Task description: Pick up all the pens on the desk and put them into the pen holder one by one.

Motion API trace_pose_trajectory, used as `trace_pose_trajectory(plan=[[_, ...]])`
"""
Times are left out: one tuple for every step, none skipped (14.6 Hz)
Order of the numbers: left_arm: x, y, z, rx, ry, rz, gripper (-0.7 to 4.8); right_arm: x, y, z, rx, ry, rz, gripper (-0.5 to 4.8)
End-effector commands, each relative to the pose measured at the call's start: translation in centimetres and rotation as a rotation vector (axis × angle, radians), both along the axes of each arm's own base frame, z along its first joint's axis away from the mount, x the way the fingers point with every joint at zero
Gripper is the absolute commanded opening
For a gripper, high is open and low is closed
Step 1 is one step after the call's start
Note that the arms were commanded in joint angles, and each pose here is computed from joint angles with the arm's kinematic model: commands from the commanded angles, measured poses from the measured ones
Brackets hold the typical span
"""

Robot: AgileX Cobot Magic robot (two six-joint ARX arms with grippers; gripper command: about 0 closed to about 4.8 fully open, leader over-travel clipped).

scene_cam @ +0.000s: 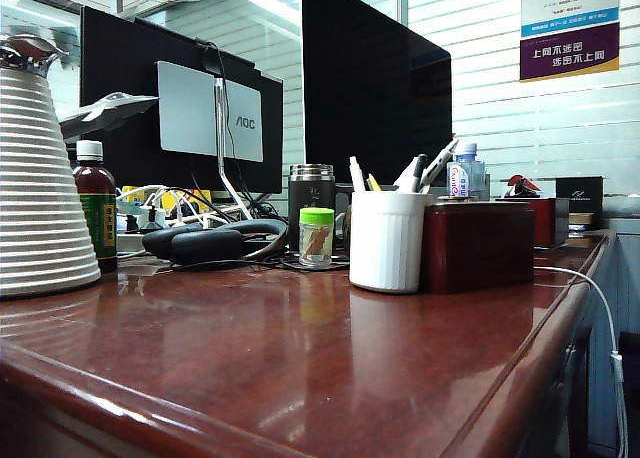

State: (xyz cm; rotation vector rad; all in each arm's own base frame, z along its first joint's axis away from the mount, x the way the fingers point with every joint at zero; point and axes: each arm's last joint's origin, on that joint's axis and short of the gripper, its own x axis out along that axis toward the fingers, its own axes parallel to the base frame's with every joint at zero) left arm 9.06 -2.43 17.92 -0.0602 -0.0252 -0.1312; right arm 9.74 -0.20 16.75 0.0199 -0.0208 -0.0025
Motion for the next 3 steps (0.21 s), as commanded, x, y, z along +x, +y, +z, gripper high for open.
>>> trace_pose_trajectory(plan=[[-0.01,0.00,0.16,0.001,-0.009,-0.003,-0.05,0.02,0.01,-0.04,-0.002,-0.007,0.001,-0.07],[-0.01,0.00,0.15,0.002,-0.007,-0.003,-0.05,0.02,0.01,-0.03,-0.002,-0.007,0.001,-0.07],[-0.01,0.00,0.13,0.002,-0.006,-0.003,-0.05,0.02,0.01,-0.04,-0.002,-0.007,0.001,-0.07]])
